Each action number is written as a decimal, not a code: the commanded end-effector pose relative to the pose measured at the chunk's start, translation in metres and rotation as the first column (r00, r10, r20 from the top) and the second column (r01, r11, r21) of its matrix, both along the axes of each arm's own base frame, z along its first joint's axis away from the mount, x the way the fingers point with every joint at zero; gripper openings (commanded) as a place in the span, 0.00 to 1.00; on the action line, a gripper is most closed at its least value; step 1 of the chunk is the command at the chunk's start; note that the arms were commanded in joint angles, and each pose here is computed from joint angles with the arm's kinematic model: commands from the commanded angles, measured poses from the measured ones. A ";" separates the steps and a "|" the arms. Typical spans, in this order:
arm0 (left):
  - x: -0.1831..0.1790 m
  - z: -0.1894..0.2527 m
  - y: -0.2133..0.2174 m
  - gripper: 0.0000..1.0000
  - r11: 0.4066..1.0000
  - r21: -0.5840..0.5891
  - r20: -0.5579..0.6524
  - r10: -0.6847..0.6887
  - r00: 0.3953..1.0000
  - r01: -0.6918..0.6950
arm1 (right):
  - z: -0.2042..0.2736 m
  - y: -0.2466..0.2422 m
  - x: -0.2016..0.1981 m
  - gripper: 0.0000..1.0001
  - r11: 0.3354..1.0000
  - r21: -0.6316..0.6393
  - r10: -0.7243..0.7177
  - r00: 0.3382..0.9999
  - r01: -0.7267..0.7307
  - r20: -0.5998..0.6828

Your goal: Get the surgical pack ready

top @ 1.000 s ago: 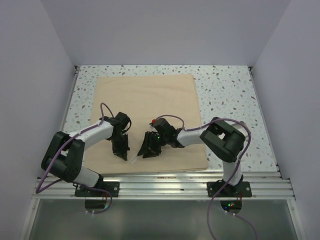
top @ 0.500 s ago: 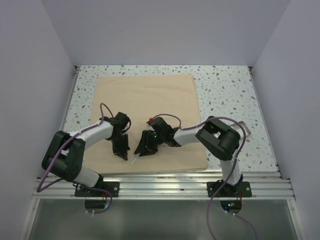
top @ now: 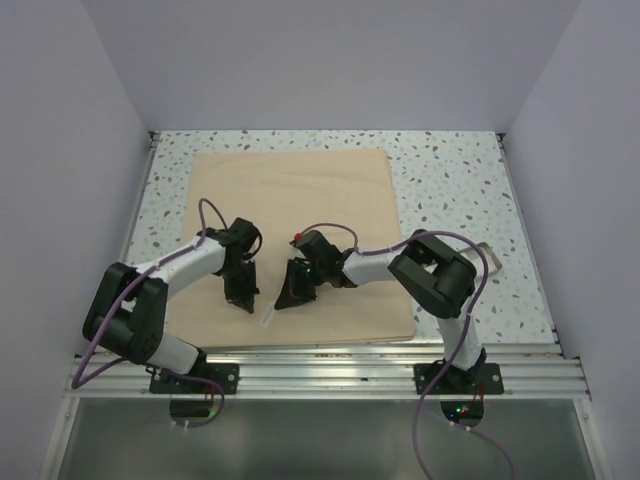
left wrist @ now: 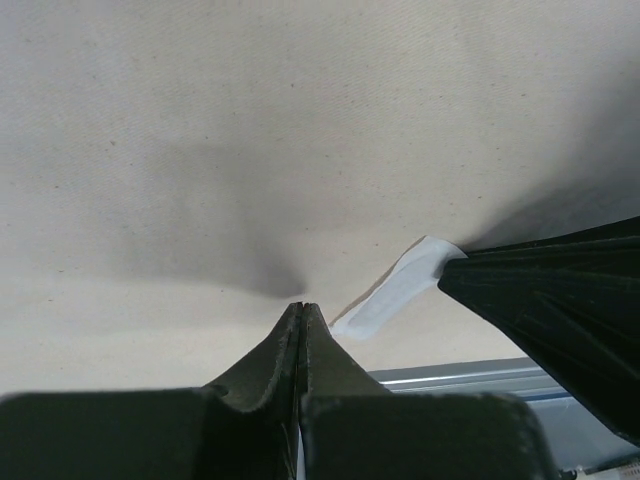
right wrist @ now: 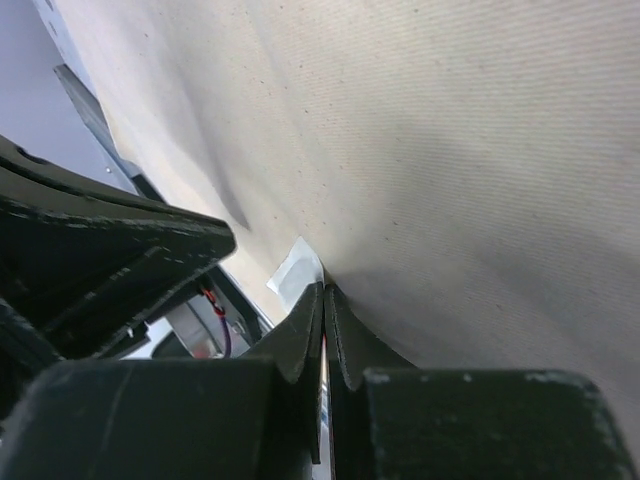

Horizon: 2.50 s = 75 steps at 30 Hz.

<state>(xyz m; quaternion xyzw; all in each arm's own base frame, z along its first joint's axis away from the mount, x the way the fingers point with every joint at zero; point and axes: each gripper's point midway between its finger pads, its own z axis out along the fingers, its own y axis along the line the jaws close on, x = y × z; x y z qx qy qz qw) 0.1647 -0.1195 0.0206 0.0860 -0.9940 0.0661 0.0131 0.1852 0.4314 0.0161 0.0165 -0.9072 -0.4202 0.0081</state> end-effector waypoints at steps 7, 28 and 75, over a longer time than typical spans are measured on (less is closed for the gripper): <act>0.061 0.040 -0.007 0.00 0.999 -0.003 0.220 -0.050 0.974 0.052 | 0.066 -0.071 0.057 0.00 0.996 0.004 -0.089 0.983 0.089 0.160; 0.098 0.035 -0.047 0.00 0.974 -0.148 0.270 -0.125 0.955 0.169 | 0.064 -0.422 0.052 0.00 0.676 -0.466 -0.574 0.804 0.571 0.154; 0.143 -0.026 -0.029 0.09 0.987 -0.005 0.157 -0.161 0.974 0.164 | 0.019 -0.514 0.077 0.52 0.316 -0.718 -0.853 0.517 0.620 0.071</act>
